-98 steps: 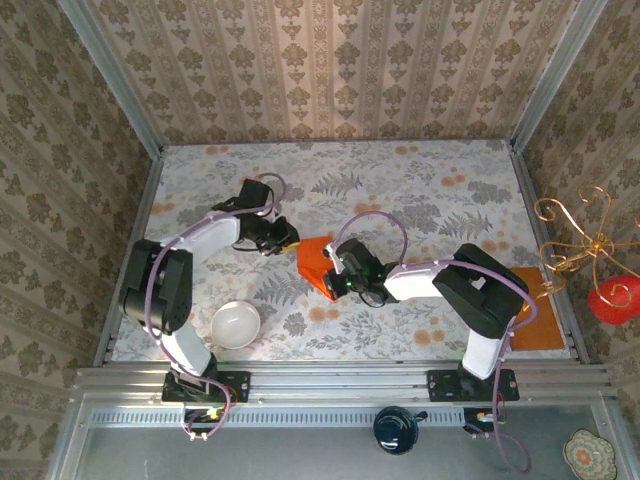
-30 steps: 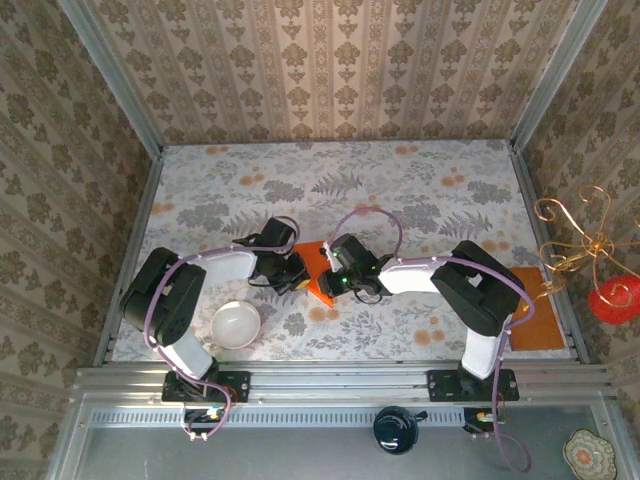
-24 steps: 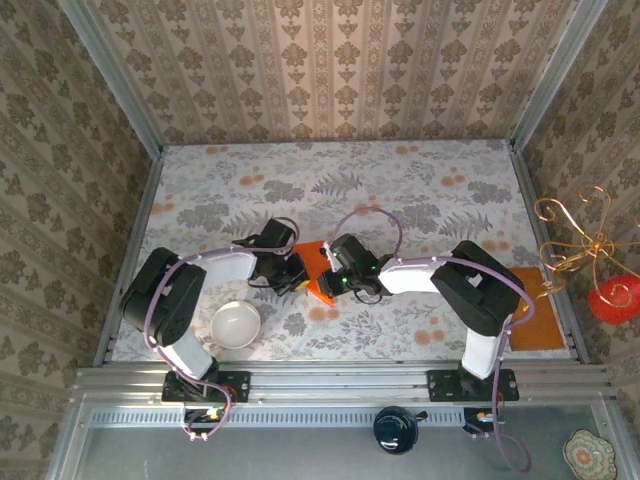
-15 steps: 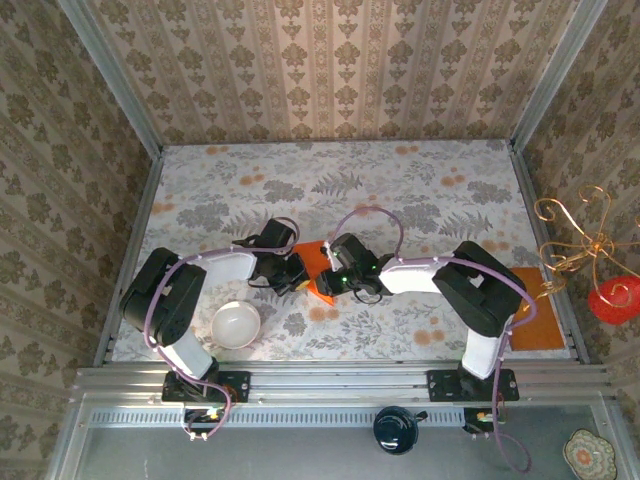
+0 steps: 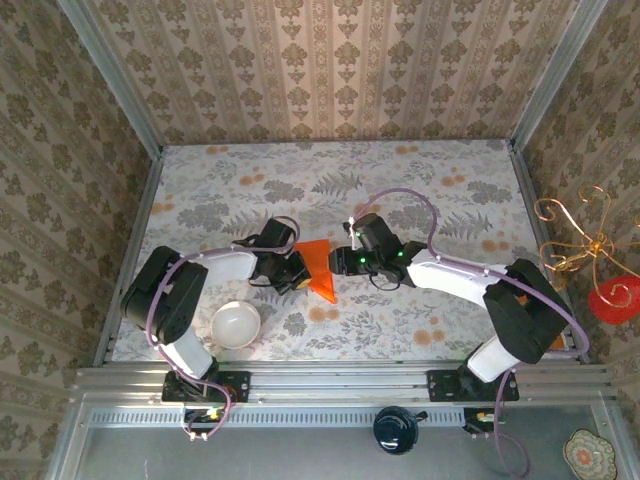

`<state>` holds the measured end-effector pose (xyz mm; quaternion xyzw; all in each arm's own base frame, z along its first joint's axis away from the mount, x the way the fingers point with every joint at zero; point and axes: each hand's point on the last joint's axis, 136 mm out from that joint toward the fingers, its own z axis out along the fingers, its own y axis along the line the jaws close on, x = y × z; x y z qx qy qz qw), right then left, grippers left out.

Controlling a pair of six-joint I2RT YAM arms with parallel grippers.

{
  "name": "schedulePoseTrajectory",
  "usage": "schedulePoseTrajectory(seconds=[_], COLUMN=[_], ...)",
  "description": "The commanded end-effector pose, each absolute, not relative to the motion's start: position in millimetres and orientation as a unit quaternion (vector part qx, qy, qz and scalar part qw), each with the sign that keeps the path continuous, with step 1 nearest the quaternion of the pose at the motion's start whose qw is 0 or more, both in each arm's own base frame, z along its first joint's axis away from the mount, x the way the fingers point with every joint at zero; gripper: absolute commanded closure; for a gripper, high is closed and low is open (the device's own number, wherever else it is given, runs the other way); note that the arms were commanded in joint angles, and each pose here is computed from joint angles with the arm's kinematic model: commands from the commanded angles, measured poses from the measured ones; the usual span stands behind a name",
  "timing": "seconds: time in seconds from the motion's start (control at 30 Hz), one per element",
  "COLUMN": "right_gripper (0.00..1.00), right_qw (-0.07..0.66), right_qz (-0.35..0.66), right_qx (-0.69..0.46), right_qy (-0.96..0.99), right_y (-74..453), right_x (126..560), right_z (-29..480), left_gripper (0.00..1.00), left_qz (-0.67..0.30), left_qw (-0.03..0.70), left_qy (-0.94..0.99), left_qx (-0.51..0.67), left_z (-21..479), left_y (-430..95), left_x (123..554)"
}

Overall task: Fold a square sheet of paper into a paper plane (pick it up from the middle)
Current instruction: Third fold the triangle at the center of the table.

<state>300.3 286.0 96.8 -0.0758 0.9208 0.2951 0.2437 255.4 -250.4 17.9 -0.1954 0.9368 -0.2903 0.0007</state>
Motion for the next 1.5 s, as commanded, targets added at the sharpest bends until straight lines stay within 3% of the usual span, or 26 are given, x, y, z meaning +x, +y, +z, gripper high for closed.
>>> schedulePoseTrajectory(seconds=[0.0,0.1,0.3,0.5,1.47], right_gripper=[0.65,0.69,0.87,0.94,0.97], right_qw=[0.182,0.144,0.113,0.095,0.051], right_qz=[0.311,0.323,0.321,0.318,0.283], right_qx=[-0.088,-0.102,-0.112,-0.119,-0.11], right_qy=[0.929,0.93,0.934,0.936,0.952], right_y=[292,306,322,334,329], right_x=[280,270,265,266,264], right_z=[89,83,69,58,15], left_gripper=[0.93,0.93,0.93,0.93,0.94], left_qz=[-0.223,-0.221,-0.221,-0.221,-0.211], left_qw=[-0.014,-0.016,-0.017,-0.022,-0.029], left_qy=[0.951,0.952,0.953,0.953,0.954], left_qx=[-0.212,-0.21,-0.206,-0.206,-0.213], left_z=[-14,-14,-15,-16,-18], left_y=[-226,-226,-226,-226,-221], left_x=[244,243,242,241,239])
